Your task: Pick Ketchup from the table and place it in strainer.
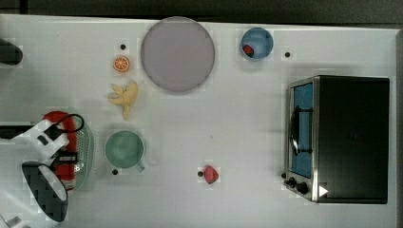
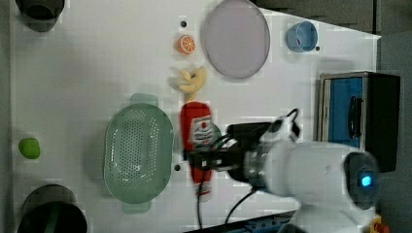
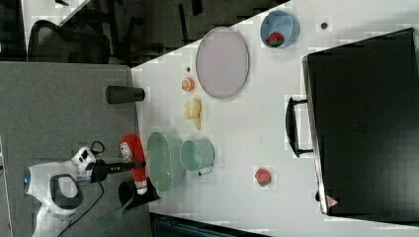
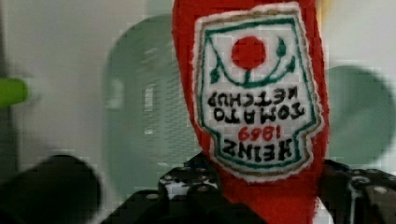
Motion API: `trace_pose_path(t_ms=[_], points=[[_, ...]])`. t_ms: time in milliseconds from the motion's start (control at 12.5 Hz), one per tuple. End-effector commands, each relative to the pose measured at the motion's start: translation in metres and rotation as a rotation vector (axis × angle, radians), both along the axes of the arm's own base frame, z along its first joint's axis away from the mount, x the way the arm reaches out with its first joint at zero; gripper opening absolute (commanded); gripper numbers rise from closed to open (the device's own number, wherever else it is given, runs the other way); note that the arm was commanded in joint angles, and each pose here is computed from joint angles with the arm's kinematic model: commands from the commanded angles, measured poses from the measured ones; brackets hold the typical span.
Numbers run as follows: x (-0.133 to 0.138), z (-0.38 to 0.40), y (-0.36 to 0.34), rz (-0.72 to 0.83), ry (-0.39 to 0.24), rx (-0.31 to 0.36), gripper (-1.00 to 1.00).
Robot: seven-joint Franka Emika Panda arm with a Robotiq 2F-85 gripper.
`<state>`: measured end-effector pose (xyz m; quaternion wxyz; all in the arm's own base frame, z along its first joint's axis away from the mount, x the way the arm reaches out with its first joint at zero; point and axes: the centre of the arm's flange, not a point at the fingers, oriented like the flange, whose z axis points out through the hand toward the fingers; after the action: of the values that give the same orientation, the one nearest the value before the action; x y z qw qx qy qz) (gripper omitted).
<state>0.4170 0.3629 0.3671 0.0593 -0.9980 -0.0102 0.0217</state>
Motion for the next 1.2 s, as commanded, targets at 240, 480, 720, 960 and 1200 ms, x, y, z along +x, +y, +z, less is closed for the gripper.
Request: trace_pose_path(t_ms=[240, 480, 720, 960, 1200], points=[[0.01, -0.053, 0.023, -0.22, 0.067, 0.128, 0.31], [0.012, -0.093, 0.03, -0.198, 0.076, 0.171, 0.96], [0.015, -0.099, 0.026, -0.212, 0.079, 0.163, 1.0], [0.027, -0.069, -0.002, -0.356, 0.086, 0.068, 1.0], [0.052, -0.01, -0.057, -0.436, 0.029, -0.038, 1.0]])
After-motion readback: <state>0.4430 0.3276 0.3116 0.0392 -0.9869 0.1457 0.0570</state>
